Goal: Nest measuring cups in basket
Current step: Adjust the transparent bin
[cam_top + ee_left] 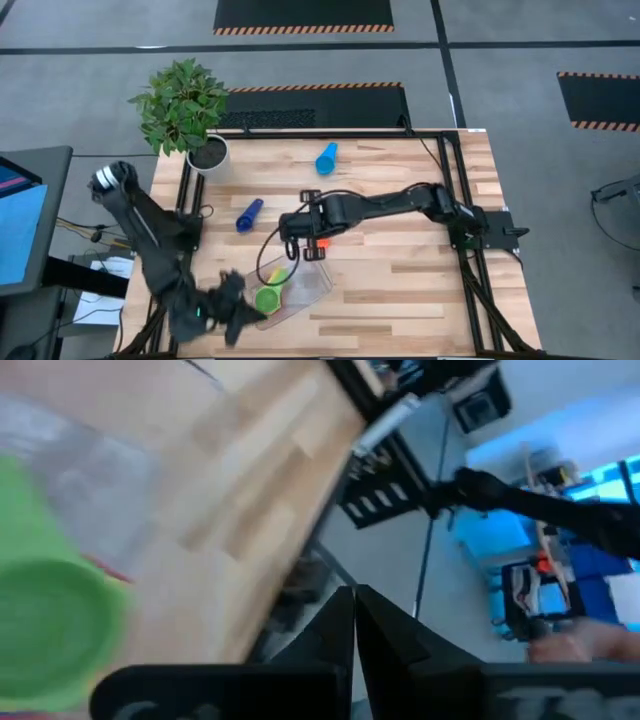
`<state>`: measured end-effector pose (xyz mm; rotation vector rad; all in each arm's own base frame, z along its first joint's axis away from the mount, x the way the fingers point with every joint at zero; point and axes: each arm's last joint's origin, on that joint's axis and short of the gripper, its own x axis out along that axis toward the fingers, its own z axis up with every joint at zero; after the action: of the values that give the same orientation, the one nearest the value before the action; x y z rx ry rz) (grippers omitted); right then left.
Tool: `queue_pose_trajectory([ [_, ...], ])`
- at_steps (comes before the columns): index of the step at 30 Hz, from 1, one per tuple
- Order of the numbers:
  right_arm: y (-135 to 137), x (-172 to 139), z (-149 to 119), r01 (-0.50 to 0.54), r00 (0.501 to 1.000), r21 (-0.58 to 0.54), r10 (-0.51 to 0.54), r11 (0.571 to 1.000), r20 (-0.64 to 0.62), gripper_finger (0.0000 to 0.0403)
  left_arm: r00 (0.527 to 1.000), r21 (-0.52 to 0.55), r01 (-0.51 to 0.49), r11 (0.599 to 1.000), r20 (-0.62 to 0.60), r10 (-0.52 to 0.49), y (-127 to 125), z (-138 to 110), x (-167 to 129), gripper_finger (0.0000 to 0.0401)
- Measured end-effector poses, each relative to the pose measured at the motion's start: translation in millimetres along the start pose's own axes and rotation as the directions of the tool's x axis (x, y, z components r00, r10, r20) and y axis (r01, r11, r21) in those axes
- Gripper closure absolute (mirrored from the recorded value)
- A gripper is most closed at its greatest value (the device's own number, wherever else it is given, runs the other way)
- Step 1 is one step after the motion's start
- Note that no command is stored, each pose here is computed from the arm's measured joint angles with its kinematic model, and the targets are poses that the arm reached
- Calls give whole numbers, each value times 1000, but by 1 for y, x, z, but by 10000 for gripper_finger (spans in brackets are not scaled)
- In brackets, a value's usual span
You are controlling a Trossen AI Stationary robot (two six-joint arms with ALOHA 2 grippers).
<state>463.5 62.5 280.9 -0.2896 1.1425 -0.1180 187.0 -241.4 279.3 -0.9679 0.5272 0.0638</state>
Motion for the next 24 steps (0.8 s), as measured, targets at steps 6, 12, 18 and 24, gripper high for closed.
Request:
queue_pose_trajectory([
  [6,-9,4,8,-105,989,-107,115,989,90,392,991,9,-134,991,15,134,-28,-51,42,401],
  [12,-11,25,10,-178,969,-133,198,975,150,392,955,50,-295,954,6,295,-42,-75,80,401],
  [18,-6,49,-1,-187,972,-149,205,971,113,392,934,62,-353,933,-24,355,-47,-79,102,401],
  [24,11,66,-13,-219,970,-150,232,964,73,392,891,69,-445,893,-61,449,-34,-74,112,401],
])
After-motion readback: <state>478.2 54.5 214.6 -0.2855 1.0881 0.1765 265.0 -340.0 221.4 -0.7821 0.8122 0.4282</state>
